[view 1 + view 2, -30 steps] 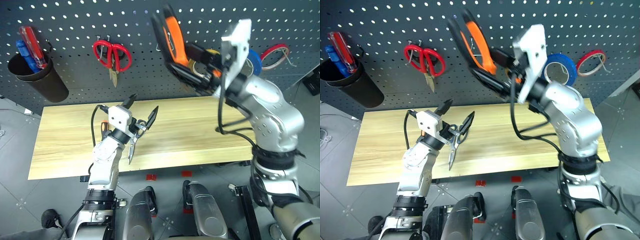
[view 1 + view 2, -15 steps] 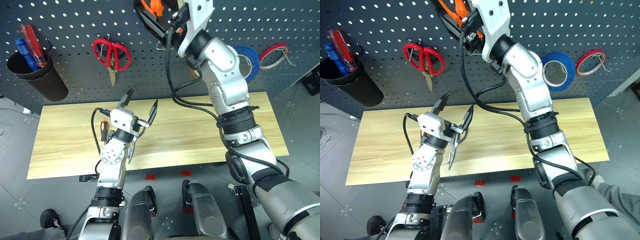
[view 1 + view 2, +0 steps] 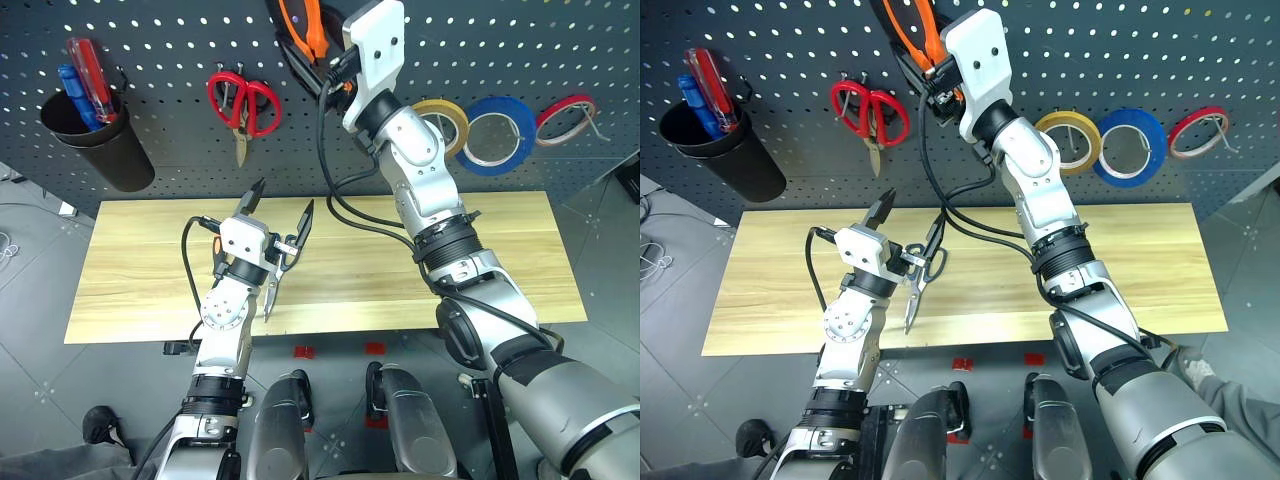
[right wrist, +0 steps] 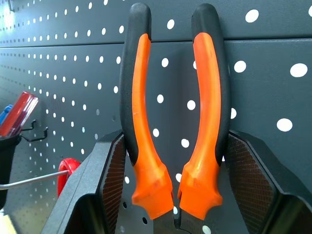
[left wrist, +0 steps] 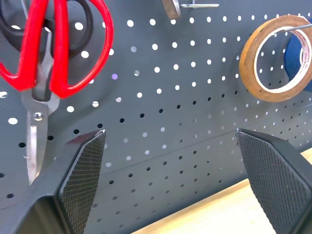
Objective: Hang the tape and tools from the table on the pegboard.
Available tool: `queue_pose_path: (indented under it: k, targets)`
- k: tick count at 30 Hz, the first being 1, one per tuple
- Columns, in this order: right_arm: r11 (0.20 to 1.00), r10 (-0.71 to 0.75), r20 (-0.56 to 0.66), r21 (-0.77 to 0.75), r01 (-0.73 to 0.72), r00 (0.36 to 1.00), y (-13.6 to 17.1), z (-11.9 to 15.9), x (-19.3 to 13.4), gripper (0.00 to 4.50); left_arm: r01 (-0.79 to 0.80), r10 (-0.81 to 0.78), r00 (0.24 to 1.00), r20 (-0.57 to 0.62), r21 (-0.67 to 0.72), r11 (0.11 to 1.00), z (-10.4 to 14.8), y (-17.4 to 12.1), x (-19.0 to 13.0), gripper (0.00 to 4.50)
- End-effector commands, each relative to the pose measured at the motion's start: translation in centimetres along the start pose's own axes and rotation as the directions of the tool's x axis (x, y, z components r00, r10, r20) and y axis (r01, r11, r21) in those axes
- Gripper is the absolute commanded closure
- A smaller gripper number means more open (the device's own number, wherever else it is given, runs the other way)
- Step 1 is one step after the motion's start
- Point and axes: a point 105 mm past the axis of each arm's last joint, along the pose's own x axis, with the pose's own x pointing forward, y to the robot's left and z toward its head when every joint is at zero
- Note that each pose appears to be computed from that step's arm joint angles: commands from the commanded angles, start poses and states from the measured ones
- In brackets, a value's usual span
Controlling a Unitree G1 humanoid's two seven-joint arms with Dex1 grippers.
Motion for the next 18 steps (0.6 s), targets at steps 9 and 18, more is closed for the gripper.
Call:
queue_pose_path:
  k: [9,18]
  targets:
    - [0.993,-0.053,0.191,-0.091,0.071,0.980,-1.2,5.6,0.4,1.78,0.008,-0.009,1.000,0.018,0.025,1.000,0.6,0.3,0.0,0.00]
    - [0.986,-0.147,0.056,-0.065,0.151,0.988,-2.4,0.5,-1.6,1.78,0.013,-0.013,1.000,0.015,0.028,1.000,0.6,0.3,0.2,0.00]
